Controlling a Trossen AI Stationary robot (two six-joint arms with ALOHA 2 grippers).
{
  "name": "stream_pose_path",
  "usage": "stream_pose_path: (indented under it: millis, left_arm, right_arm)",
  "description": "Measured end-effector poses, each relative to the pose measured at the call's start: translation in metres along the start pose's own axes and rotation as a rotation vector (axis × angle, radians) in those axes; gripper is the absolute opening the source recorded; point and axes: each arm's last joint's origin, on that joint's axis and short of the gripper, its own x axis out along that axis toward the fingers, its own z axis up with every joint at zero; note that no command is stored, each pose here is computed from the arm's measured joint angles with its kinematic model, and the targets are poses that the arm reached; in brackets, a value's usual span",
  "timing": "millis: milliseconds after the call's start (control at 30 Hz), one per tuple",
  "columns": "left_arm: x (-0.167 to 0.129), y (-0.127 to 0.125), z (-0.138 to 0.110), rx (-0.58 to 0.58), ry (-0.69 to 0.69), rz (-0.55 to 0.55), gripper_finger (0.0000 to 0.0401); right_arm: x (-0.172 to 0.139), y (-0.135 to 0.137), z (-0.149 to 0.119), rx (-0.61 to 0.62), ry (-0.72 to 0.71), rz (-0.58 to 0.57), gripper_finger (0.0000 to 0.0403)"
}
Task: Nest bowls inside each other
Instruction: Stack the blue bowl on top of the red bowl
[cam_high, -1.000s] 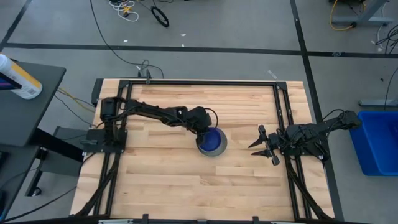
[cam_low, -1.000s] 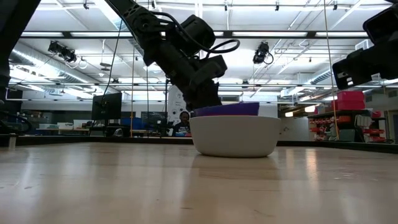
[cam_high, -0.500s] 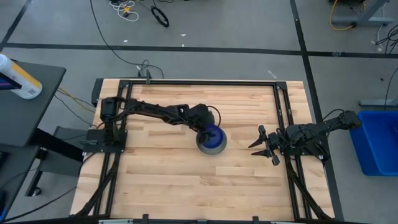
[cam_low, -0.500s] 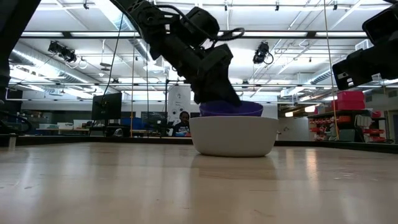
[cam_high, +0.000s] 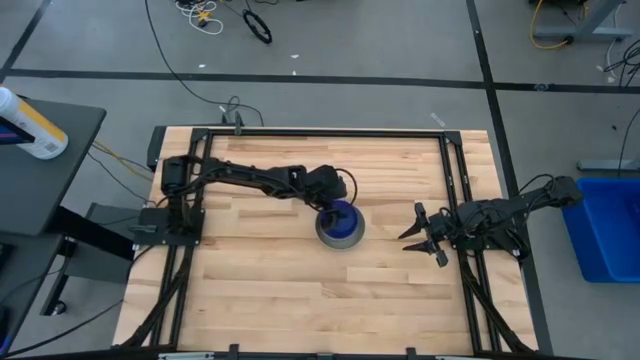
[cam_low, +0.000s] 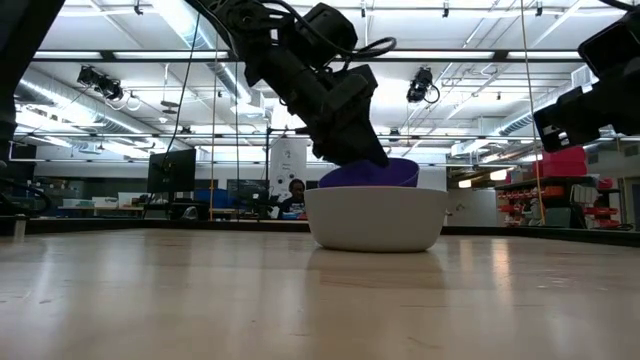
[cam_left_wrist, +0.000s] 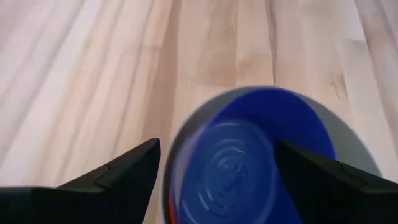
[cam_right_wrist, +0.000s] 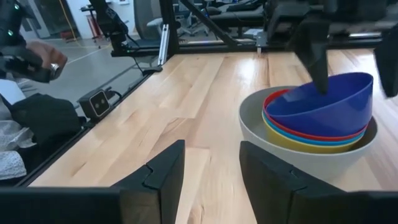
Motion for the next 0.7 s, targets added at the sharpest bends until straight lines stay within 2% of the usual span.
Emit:
stream_pose_path:
  millis: [233, 467, 600, 700]
  left_arm:
    - [-0.003, 0.003, 0.011, 0.017, -0.101, 0.077, 0.0323]
    - [-0.005, 0.001, 0.022, -0.001, -0.218, 0.085, 0.0303]
    - [-0.004, -0.005, 0.026, 0.007, -0.275, 0.093, 0.0256]
    - [-0.004, -0.012, 0.027, 0.039, -0.296, 0.091, 0.0188]
  right_arm:
    - [0.002, 0.000, -0.002, 0.000, 0.025, -0.003, 0.0163]
    - [0.002, 0.000, -0.003, 0.000, 0.032, -0.004, 0.0162]
    - [0.002, 0.000, -0.003, 0.000, 0.032, -0.004, 0.0164]
    - [0.002, 0.000, -0.003, 0.001, 0.032, -0.004, 0.0165]
